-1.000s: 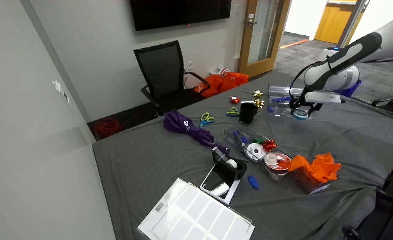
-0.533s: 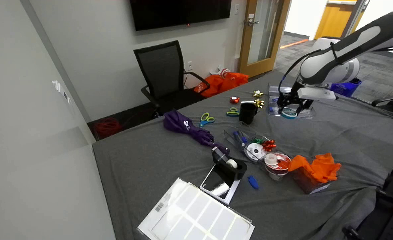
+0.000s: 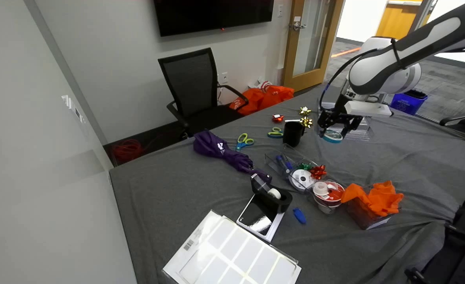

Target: Move the green and white object to the left

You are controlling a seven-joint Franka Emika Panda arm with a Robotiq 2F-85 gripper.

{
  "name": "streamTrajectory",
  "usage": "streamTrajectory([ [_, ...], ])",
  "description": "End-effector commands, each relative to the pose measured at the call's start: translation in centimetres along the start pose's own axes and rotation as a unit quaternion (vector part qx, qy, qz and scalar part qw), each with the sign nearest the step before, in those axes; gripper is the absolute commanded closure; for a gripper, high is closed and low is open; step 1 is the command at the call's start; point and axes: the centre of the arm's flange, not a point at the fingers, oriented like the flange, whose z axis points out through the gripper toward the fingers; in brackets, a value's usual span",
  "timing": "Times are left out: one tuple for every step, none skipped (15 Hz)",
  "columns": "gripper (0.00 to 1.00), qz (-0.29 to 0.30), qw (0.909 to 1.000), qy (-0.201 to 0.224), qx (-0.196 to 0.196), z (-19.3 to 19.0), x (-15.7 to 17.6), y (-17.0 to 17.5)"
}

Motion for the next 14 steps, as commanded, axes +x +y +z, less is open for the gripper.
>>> streamTrajectory([
  [0.14, 0.001, 1.0000, 0.000, 0.000, 0.0, 0.0, 0.1],
  [0.14, 0.002, 1.0000, 0.000, -0.001, 0.0, 0.1, 0.2],
  [0.39, 0.002, 1.0000, 0.000, -0.001, 0.0, 0.1, 0.2],
  [0.39, -0.004, 1.0000, -0.002, -0.005, -0.1, 0.1, 0.1],
  [0.39, -0.023, 0.9997, -0.003, -0.010, -0.1, -0.4, -0.4],
  [0.39, -0.042, 0.9990, 0.003, -0.011, 0.1, -1.1, -0.9],
  [0.39, -0.059, 0.9981, 0.006, -0.015, 0.3, -1.6, -1.5],
  [0.39, -0.075, 0.9969, 0.006, -0.020, 0.6, -2.4, -2.3],
  [0.39, -0.092, 0.9955, 0.004, -0.025, 1.0, -3.0, -3.0],
  [0.39, -0.107, 0.9936, 0.000, -0.034, 1.5, -3.7, -3.9],
  [0.39, -0.123, 0.9917, -0.002, -0.039, 2.0, -4.3, -4.6],
  [0.39, -0.140, 0.9891, -0.008, -0.045, 2.5, -5.0, -5.4],
  [0.39, -0.158, 0.9860, -0.016, -0.051, 3.1, -5.7, -6.1],
  [0.39, -0.176, 0.9824, -0.025, -0.057, 3.7, -6.5, -6.8],
])
